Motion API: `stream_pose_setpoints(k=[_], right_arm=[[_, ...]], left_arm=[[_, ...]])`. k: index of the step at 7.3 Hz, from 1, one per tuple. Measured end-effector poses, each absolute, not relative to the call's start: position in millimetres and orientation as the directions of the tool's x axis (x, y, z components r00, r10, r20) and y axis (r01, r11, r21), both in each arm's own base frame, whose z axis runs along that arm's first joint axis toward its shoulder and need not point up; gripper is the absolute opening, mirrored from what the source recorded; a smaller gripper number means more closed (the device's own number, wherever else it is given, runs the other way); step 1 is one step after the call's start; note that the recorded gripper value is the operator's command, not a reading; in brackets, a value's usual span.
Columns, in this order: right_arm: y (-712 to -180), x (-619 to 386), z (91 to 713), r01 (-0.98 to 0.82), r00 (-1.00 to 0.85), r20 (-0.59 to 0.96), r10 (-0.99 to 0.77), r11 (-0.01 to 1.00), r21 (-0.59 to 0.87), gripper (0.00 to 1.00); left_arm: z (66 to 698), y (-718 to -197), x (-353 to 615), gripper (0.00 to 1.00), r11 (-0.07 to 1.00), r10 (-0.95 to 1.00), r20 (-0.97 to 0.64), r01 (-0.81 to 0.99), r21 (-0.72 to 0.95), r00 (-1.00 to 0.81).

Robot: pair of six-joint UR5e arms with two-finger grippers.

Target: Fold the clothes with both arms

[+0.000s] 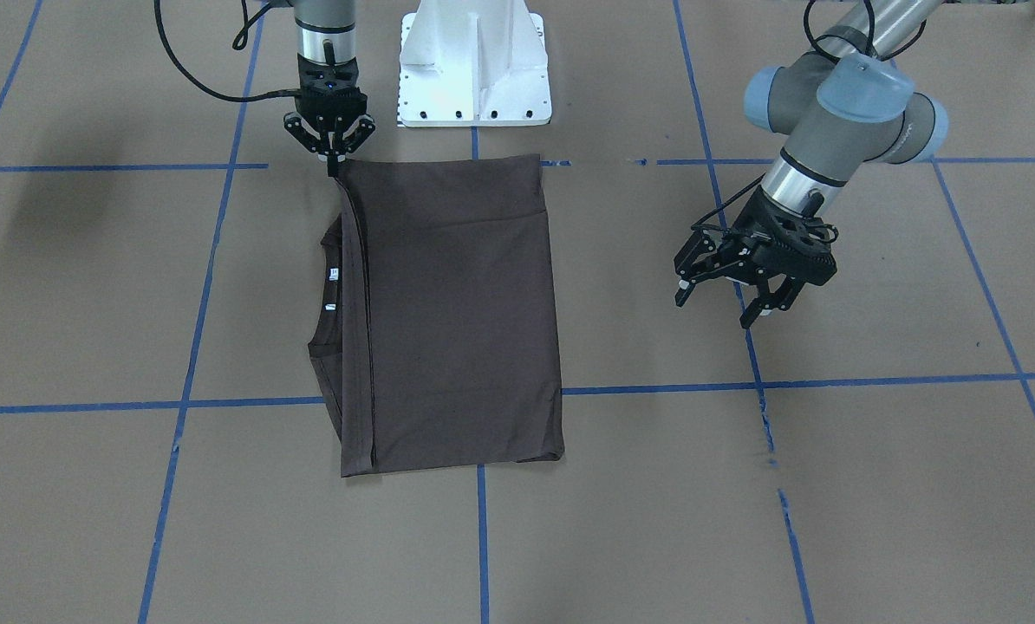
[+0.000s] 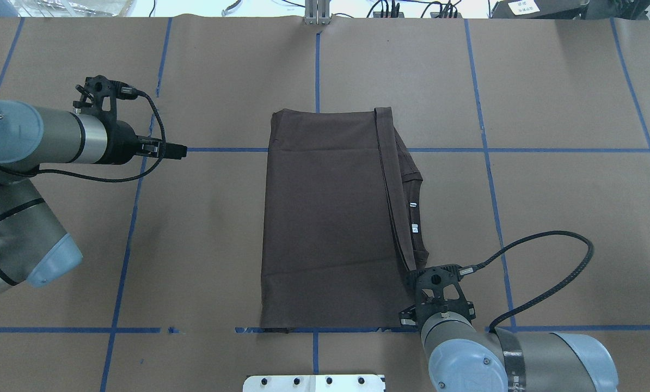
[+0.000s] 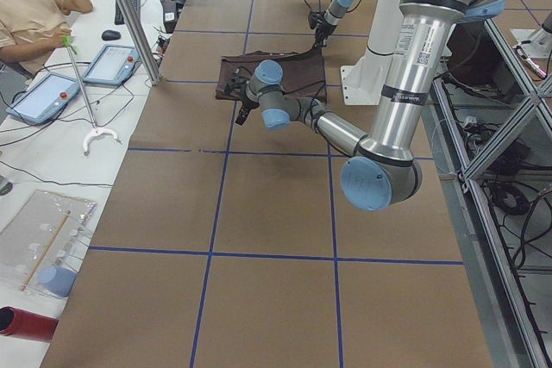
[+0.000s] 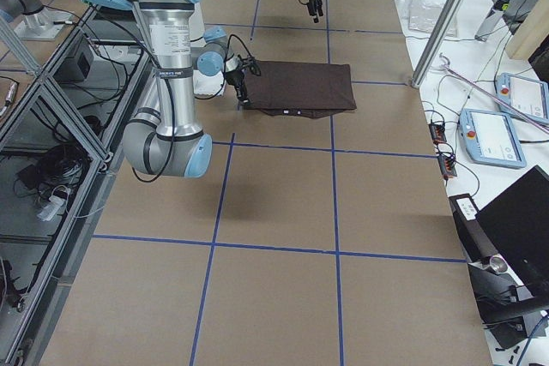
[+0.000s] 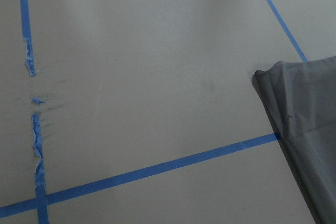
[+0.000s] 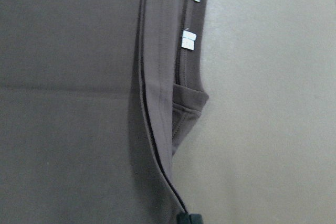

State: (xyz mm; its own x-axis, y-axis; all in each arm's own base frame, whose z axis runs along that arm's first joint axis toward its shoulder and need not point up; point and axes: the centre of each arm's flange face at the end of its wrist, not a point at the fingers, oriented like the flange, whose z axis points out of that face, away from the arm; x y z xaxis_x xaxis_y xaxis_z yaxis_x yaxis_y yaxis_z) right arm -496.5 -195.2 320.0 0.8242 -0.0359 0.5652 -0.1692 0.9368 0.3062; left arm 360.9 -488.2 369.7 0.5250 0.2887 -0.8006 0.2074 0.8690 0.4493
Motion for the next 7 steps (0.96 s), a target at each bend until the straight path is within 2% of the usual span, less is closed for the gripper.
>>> stream_pose_setpoints(k=[2, 3, 5, 7], right_arm=[[-185.0, -497.1, 320.1, -0.348, 0.761, 0.625, 0.173, 0.922, 0.169, 0.0], [-179.2, -499.1, 321.9, -0.388, 0.743, 0.633, 0.218, 0.911, 0.142, 0.06], [-176.2, -499.6, 326.7, -0.414, 0.735, 0.633, 0.242, 0.9, 0.137, 1.0], [-178.3, -495.5, 324.8, -0.414, 0.734, 0.637, 0.234, 0.898, 0.148, 1.0]], left_arm=[[369.4, -487.6, 362.7, 1.0, 0.868, 0.289, -0.8, 0.209, 0.451, 0.526], [369.1, -487.6, 362.9, 1.0, 0.868, 0.289, -0.8, 0.209, 0.451, 0.526], [367.6, -487.1, 364.5, 1.0, 0.867, 0.291, -0.8, 0.209, 0.452, 0.524], [367.0, -486.8, 365.9, 1.0, 0.868, 0.292, -0.801, 0.207, 0.452, 0.523]])
